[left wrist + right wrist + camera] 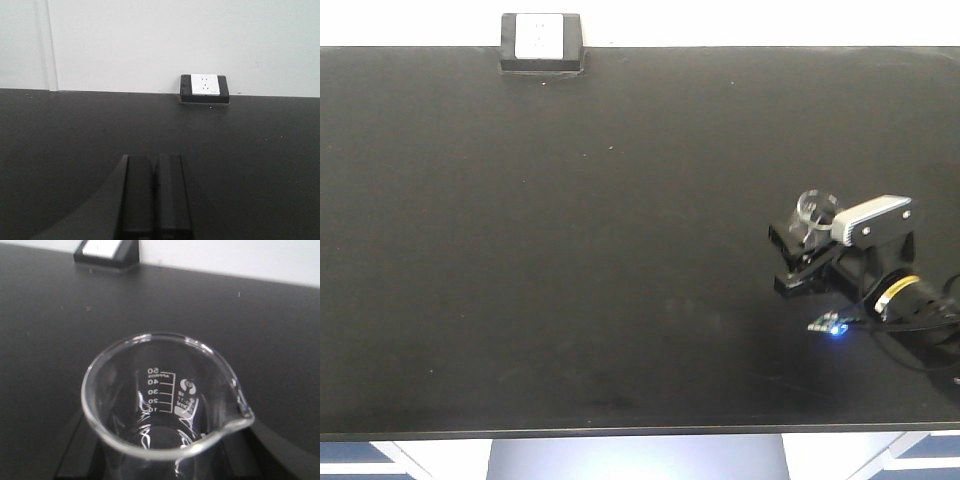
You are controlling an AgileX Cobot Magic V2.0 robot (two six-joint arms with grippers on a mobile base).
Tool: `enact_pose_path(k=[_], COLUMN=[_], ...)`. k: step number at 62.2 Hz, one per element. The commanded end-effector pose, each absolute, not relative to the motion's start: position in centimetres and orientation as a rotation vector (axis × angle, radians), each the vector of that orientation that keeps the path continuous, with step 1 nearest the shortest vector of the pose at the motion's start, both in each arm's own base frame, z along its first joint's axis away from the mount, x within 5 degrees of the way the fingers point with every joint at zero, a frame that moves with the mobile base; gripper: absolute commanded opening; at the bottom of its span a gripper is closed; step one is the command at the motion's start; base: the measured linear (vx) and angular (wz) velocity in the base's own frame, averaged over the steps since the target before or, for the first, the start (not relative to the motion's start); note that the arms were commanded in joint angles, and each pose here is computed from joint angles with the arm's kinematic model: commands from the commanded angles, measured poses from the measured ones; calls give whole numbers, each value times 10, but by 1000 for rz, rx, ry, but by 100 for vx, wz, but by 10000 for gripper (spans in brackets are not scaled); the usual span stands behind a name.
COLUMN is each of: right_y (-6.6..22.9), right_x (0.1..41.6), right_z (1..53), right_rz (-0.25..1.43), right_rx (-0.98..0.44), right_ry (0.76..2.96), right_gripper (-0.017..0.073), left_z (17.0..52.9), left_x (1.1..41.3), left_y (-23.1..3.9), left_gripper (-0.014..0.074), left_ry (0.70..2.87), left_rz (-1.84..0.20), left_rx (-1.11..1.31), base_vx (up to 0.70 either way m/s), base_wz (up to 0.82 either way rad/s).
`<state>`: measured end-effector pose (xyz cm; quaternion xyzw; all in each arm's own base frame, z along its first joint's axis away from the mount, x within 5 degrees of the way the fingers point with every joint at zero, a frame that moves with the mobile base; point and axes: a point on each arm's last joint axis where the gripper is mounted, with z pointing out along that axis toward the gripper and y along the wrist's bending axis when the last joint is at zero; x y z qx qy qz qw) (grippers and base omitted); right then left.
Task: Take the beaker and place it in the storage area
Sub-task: 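Lower the held beaker onto the black bench top with the right gripper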
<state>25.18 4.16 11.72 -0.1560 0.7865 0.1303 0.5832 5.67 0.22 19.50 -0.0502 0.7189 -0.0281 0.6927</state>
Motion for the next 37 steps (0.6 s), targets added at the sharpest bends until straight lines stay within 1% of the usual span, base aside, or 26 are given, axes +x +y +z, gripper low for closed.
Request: enact_pose_path(k=[1, 14, 37], right_y=[42, 42, 42], right_x=[261, 261, 260], right_z=[138, 121, 106], right_rz=[332, 331, 266], right_rx=[-319, -325, -408], right_ry=[1607, 1669, 1700], right_gripper=[0, 0, 0], left_z=[196, 196, 196], left_x=[56, 56, 56], left_y=[1, 1, 1], left_gripper=[-8, -8, -8], left_ry=[1526, 1526, 1526], left_rz=[-89, -89, -89], left_rx=[-101, -101, -101], base_vx=[0, 0, 0], base_wz=[0, 0, 0])
